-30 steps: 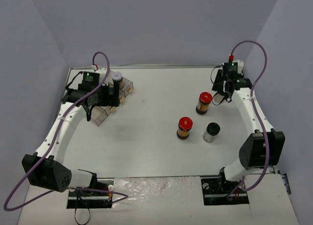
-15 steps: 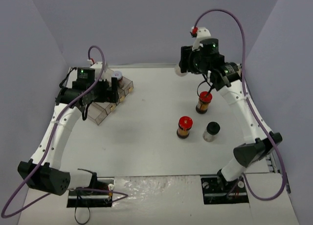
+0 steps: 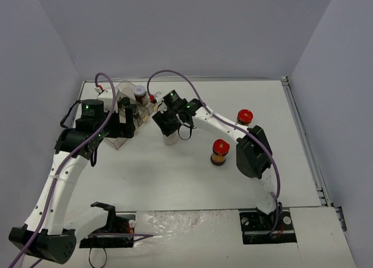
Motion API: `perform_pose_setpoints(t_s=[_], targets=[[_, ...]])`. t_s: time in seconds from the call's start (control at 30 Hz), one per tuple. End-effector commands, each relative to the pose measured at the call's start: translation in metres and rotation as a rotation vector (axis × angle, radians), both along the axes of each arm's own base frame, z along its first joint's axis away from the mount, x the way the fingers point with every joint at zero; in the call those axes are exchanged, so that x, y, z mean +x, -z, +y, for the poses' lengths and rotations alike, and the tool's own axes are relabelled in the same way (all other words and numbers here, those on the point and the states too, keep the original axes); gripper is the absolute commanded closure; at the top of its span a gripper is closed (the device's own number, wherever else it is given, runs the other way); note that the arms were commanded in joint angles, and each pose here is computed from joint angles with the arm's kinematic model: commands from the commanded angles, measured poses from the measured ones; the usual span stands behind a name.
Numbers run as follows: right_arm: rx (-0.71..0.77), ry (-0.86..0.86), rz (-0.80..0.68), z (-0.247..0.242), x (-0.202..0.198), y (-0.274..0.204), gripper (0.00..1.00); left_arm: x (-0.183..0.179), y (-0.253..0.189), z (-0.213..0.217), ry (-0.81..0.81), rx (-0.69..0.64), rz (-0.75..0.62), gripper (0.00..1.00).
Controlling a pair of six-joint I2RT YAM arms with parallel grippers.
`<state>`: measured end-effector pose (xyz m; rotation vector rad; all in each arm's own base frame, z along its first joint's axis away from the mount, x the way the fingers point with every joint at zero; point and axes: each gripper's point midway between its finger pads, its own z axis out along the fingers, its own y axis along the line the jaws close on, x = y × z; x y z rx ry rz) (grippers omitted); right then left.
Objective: Organize the condiment bottles
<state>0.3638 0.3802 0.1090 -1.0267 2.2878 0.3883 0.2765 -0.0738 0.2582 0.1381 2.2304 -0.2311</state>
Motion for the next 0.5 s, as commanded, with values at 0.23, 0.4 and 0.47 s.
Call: perform_pose_setpoints(t_s=[0.23,0.4,0.47], targets=[[0.126,-0.021,-0.127,0.02,-0.002,-0.002,0.66,0.01,-0.004,-0.013,0.025,-0.061,-0.066,0.03],[0.167,-0.015,-0.162,0.014,-0.009,-0.033,0.17,0.015,-0.006,-0.019,0.038,-0.083,-0.063,0.03],[0.203,-0.009,-0.196,0.007,-0.015,-0.061,0.07,0.019,-0.008,-0.021,0.039,-0.093,-0.063,0.03]])
